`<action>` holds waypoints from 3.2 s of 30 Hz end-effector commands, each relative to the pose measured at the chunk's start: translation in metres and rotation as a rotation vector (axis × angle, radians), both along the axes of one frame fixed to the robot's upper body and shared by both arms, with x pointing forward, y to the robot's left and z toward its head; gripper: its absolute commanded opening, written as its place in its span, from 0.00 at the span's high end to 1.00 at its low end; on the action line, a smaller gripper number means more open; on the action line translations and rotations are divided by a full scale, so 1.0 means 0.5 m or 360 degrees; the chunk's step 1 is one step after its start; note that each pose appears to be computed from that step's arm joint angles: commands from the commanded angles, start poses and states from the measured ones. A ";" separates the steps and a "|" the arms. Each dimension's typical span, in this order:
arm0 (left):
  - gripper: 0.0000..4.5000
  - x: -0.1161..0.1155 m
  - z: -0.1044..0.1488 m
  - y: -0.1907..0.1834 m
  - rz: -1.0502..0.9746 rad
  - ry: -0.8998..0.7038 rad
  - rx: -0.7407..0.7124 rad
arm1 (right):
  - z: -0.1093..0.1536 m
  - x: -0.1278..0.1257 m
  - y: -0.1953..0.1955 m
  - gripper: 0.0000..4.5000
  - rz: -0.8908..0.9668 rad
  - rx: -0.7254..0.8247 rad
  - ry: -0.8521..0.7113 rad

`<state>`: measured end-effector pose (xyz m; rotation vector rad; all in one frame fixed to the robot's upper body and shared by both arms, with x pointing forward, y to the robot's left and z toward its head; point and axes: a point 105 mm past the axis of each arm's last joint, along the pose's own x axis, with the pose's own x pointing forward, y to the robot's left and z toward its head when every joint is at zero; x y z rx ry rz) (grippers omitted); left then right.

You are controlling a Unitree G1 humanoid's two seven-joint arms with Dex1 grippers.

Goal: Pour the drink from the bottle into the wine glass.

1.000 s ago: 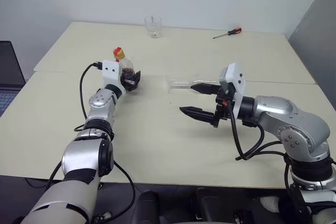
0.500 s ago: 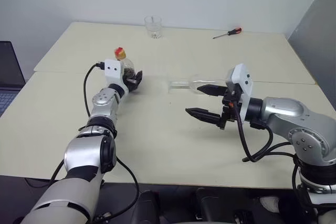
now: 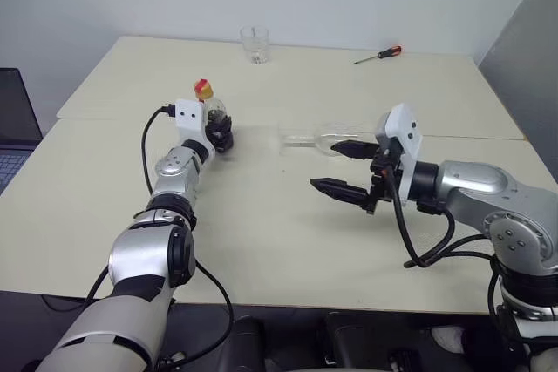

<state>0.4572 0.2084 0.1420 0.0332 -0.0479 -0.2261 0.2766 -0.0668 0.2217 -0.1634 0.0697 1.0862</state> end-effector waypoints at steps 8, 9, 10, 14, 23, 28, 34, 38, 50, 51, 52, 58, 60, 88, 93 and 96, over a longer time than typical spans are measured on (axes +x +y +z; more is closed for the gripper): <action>0.62 -0.065 0.022 -0.122 -0.0413 -0.0352 -0.0017 | 0.080 0.041 0.025 0.00 -0.0242 0.0155 -0.0294; 0.63 -0.081 0.020 -0.137 -0.0451 -0.0360 -0.0007 | 0.086 0.042 0.030 0.00 -0.0250 0.0169 -0.0306; 0.63 -0.095 0.016 -0.148 -0.0477 -0.0346 0.0013 | 0.092 0.041 0.036 0.00 -0.0244 0.0183 -0.0312; 0.65 -0.155 0.001 -0.186 -0.0522 -0.0242 0.0072 | 0.100 0.048 0.059 0.00 -0.0291 0.0186 -0.0305; 0.69 -0.188 -0.003 -0.264 -0.0690 -0.0018 0.0070 | 0.049 0.059 0.084 0.00 -0.0216 0.0096 -0.0117; 0.71 -0.185 0.004 -0.285 -0.0709 -0.0061 0.0123 | 0.030 0.080 0.091 0.00 -0.0261 0.0083 -0.0062; 0.71 -0.201 -0.004 -0.294 -0.0752 -0.0081 0.0208 | 0.031 0.099 0.098 0.00 -0.0303 0.0119 -0.0060; 0.72 -0.204 -0.005 -0.291 -0.0751 -0.0084 0.0219 | 0.031 0.099 0.102 0.00 -0.0295 0.0136 -0.0061; 0.74 -0.210 0.007 -0.295 -0.0749 -0.0124 0.0216 | 0.025 0.114 0.107 0.14 -0.0305 0.0134 -0.0059; 0.74 -0.210 0.008 -0.295 -0.0749 -0.0126 0.0216 | 0.025 0.115 0.107 0.22 -0.0304 0.0134 -0.0058; 0.74 -0.210 0.009 -0.295 -0.0748 -0.0127 0.0215 | 0.025 0.115 0.107 0.29 -0.0304 0.0137 -0.0056; 0.75 -0.210 0.009 -0.292 -0.0739 -0.0121 0.0217 | 0.026 0.118 0.111 0.72 -0.0295 0.0146 -0.0051; 0.75 -0.210 0.009 -0.292 -0.0737 -0.0119 0.0217 | 0.027 0.117 0.113 0.72 -0.0286 0.0149 -0.0049; 0.78 -0.222 0.010 -0.292 -0.0740 -0.0103 0.0201 | 0.022 0.129 0.136 0.72 0.0679 -0.0074 -0.0256; 0.79 -0.225 0.009 -0.284 -0.0708 -0.0101 0.0193 | -0.008 0.131 0.134 0.72 0.0837 -0.0224 -0.0182; 0.80 -0.225 0.010 -0.282 -0.0697 -0.0101 0.0190 | -0.008 0.153 0.133 0.72 0.0791 -0.0210 -0.0182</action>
